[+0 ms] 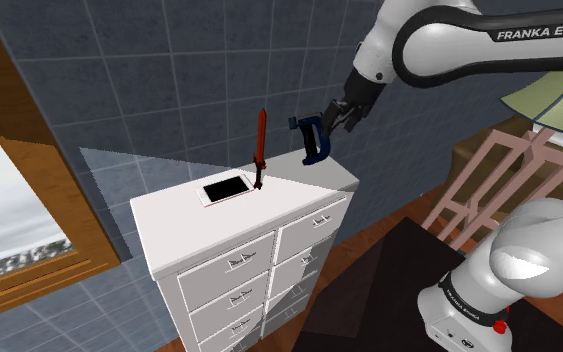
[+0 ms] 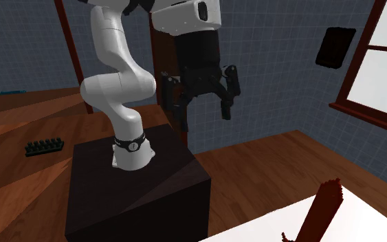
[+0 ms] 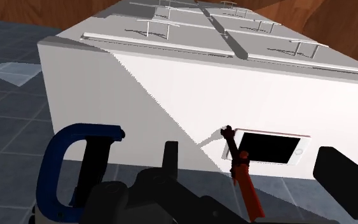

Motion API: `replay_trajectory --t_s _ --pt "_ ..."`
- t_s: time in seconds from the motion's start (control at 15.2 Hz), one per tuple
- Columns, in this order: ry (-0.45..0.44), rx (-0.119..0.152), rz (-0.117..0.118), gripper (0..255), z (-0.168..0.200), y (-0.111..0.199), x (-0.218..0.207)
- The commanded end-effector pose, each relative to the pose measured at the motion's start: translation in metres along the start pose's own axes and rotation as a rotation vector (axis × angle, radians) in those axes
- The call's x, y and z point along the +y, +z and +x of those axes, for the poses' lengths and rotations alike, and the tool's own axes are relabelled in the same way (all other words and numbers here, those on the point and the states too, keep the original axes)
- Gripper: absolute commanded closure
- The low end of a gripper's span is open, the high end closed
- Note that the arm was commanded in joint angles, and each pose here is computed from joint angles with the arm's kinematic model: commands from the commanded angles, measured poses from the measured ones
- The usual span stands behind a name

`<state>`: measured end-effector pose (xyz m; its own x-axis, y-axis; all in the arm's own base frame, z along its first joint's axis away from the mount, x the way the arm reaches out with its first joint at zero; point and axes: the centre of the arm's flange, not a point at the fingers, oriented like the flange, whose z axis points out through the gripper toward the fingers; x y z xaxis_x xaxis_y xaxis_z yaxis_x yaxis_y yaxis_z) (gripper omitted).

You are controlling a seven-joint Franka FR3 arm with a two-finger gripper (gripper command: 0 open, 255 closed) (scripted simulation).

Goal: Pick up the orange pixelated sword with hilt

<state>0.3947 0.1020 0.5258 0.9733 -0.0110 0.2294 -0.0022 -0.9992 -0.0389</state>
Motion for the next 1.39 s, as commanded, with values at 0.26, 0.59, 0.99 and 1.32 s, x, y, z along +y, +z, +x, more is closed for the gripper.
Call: replay_trajectory --t_s 0.26,0.59,0.99,1.32 --pt "0.03 0.041 -0.013 0 0.041 0.061 -0.03" --pt "0.054 0.073 -0.024 0 0.075 0.111 -0.054" --pt "0.083 0.111 -0.038 0 0.118 0.169 -0.08" --pt "0.087 0.116 -0.04 0 0.119 0.197 -0.082"
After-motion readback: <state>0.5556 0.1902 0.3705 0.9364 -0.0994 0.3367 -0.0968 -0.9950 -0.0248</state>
